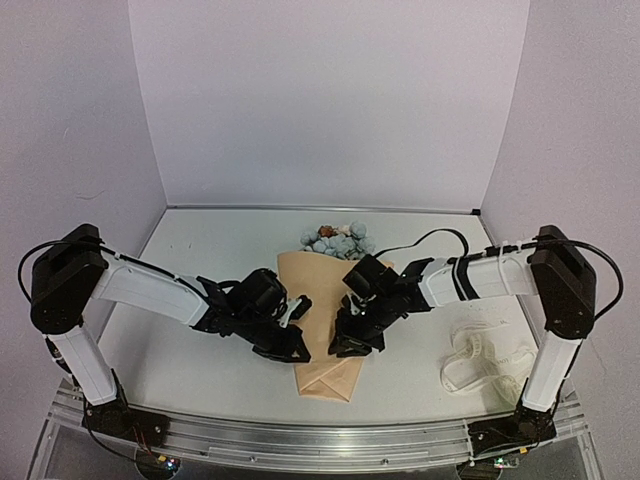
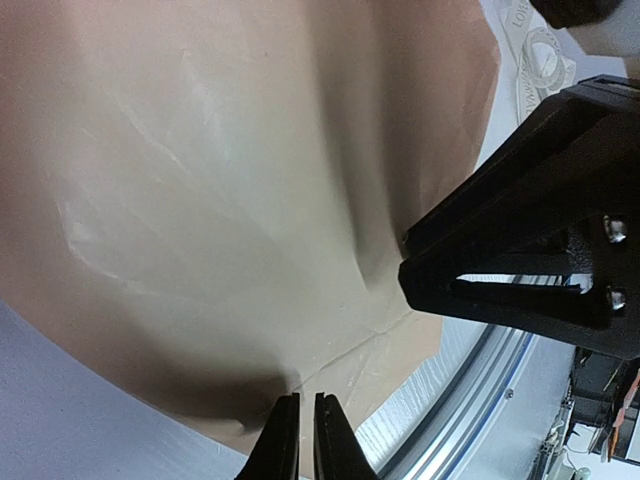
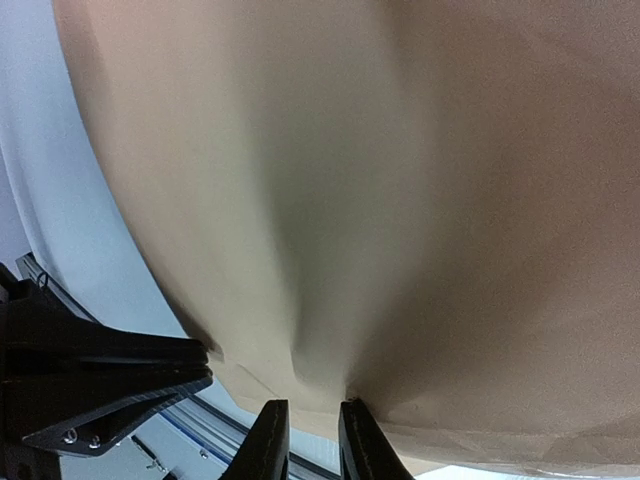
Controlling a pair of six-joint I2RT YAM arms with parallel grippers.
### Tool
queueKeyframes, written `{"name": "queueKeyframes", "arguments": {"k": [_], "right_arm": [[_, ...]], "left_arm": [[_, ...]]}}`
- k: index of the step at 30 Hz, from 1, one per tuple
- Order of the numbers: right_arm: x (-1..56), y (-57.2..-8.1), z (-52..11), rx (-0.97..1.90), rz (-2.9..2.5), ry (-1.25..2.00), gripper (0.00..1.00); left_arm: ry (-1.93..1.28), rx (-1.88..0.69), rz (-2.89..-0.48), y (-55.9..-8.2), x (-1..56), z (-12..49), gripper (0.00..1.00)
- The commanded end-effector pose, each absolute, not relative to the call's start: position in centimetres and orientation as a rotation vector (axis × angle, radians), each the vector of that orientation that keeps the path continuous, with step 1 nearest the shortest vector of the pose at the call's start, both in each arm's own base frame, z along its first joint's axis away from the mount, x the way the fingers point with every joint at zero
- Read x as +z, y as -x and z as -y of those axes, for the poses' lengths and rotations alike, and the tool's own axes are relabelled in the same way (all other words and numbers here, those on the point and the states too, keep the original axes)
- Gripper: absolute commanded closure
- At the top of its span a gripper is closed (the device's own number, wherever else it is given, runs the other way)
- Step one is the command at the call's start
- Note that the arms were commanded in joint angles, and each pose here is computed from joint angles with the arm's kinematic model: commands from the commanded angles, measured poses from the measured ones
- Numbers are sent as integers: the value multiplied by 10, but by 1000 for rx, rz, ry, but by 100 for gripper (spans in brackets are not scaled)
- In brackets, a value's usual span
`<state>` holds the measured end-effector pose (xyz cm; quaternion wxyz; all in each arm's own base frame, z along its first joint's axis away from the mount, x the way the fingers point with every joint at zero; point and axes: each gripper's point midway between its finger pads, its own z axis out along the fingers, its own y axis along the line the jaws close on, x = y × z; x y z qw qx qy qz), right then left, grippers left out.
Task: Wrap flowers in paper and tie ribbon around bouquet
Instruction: Press the folded bouquet at the center of the board.
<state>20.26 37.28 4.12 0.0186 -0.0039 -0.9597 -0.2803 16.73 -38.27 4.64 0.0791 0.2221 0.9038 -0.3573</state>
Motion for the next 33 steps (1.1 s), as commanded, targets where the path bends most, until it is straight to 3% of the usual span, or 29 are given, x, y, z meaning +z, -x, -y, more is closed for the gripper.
{"name": "queueKeyframes", "arguments": {"k": [1,21,30,33], "right_arm": [[31,-208,-376,-884,3000,38,83],[-1,-209,-372,-776,3015,23,83],[7,-207,-373,-803,3006,-21,84],[7,-206,-372,-799,3003,-27,84]], "left_arm": [[-673,-1117,-2664,-168,57,387,92],[-644,-1142,-2844,-120,14,358,92],[-736,-1240,-2590,-134,96,375,91],[-781,-1208,-2578,-141,93,384,91]]}}
